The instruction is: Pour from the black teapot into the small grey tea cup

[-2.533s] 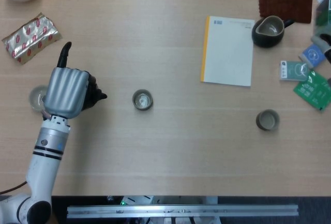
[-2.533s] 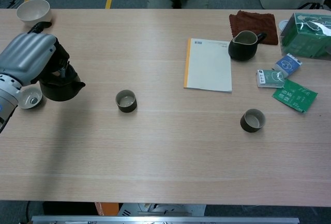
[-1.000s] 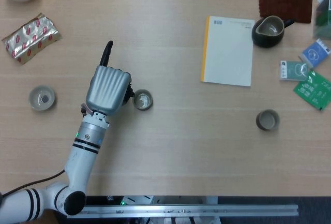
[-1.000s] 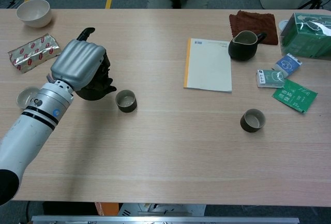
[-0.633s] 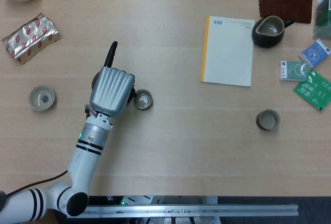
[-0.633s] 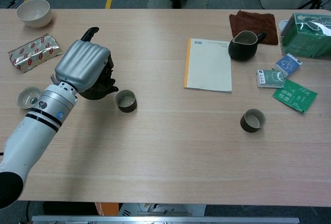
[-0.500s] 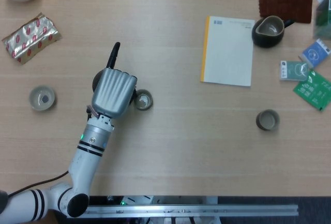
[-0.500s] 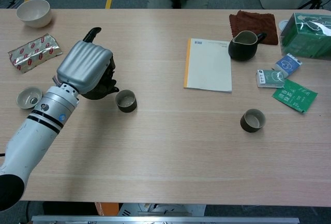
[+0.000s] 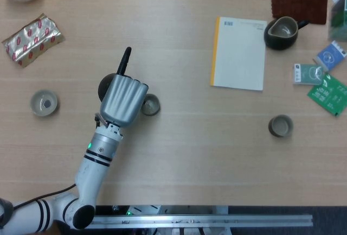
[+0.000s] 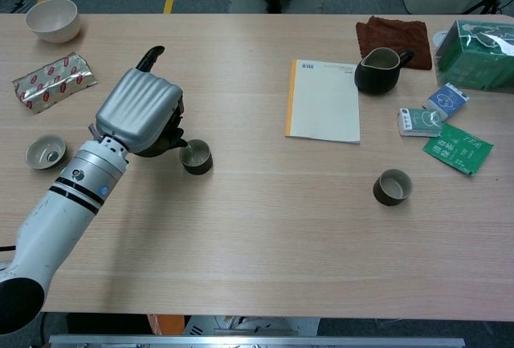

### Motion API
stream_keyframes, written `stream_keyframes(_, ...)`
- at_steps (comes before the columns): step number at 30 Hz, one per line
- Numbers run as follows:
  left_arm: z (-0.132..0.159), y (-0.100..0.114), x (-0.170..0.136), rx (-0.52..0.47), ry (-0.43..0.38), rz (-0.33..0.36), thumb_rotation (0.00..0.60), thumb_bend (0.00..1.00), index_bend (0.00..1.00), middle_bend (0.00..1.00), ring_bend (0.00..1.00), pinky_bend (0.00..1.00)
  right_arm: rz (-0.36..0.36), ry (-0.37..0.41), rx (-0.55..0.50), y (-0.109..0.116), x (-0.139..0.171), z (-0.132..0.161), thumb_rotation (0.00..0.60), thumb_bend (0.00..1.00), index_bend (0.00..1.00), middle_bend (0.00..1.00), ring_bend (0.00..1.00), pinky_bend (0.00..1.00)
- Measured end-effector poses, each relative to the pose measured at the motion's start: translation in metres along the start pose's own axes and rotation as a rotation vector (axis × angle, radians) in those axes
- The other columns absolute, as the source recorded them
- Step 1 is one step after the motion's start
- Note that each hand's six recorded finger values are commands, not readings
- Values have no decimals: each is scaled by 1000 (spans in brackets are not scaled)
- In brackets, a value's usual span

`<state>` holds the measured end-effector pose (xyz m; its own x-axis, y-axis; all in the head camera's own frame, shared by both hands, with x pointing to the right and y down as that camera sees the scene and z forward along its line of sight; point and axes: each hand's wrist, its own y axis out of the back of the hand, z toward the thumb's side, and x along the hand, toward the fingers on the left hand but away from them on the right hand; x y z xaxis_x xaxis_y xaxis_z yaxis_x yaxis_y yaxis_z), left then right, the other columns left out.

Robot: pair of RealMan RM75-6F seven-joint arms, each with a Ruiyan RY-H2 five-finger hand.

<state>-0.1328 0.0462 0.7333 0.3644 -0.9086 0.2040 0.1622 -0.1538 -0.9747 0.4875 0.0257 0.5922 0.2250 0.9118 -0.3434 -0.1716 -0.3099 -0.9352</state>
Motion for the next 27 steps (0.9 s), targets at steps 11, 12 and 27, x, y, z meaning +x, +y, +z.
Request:
stream_keyframes(11,-4,-1,0,32,-5,3,600,271,942,993,802,13,-2,1,-3,1,0,0,600,313,72,142,80,128)
stream_keyframes(12,-4,-1,0,34,-5,3,600,271,942,993,802,13,-2,0,-3,1,0,0,600,313,72,142,80,128)
stream_keyframes(27,-6,0,-1,68,-5,11,600,271,942,993,802,13,-10,-10,3,2,0,-2,600,313,73,142,80,128)
